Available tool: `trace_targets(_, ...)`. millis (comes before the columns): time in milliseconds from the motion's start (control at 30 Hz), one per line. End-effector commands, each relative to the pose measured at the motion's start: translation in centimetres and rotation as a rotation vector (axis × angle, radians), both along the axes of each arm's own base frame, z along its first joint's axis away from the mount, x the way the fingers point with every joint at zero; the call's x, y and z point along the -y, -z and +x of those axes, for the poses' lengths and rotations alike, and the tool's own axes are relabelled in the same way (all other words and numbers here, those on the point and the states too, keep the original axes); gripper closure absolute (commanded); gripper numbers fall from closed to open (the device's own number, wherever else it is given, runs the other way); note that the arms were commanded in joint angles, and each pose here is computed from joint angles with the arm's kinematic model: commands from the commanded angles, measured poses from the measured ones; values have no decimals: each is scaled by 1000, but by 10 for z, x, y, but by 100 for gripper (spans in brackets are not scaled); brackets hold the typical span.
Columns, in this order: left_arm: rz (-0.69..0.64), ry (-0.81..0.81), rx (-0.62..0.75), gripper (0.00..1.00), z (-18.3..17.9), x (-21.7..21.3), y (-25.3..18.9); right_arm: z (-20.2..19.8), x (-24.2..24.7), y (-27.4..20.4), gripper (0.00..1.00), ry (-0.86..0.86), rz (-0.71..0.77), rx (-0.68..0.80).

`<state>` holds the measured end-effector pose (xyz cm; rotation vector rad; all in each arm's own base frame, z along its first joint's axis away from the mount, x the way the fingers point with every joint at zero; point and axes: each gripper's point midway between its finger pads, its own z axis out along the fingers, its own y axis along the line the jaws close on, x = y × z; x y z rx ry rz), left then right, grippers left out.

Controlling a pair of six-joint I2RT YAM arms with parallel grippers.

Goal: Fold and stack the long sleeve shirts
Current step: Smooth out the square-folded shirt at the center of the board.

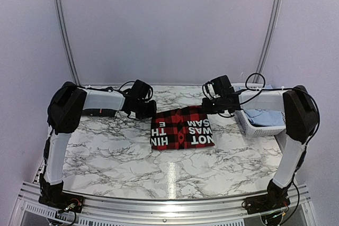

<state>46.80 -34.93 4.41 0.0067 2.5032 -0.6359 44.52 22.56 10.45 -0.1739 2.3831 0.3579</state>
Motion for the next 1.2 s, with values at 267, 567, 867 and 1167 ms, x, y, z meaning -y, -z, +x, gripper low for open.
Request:
trace_targets(267,-115,61,226,100,-26,16,-101,-24,4,-55,100,19,-5,101)
trace_targets(567,-82,80,179,100,-4,29,-55,-11,35,4,100,91,-70,17)
trace_targets(867,-53,50,140,100,23,22,-30,4,48,38,100,137,-115,-40)
trace_targets(1167,-12,50,171,51,19,6,-60,3,61,14,62,166,-171,-15)
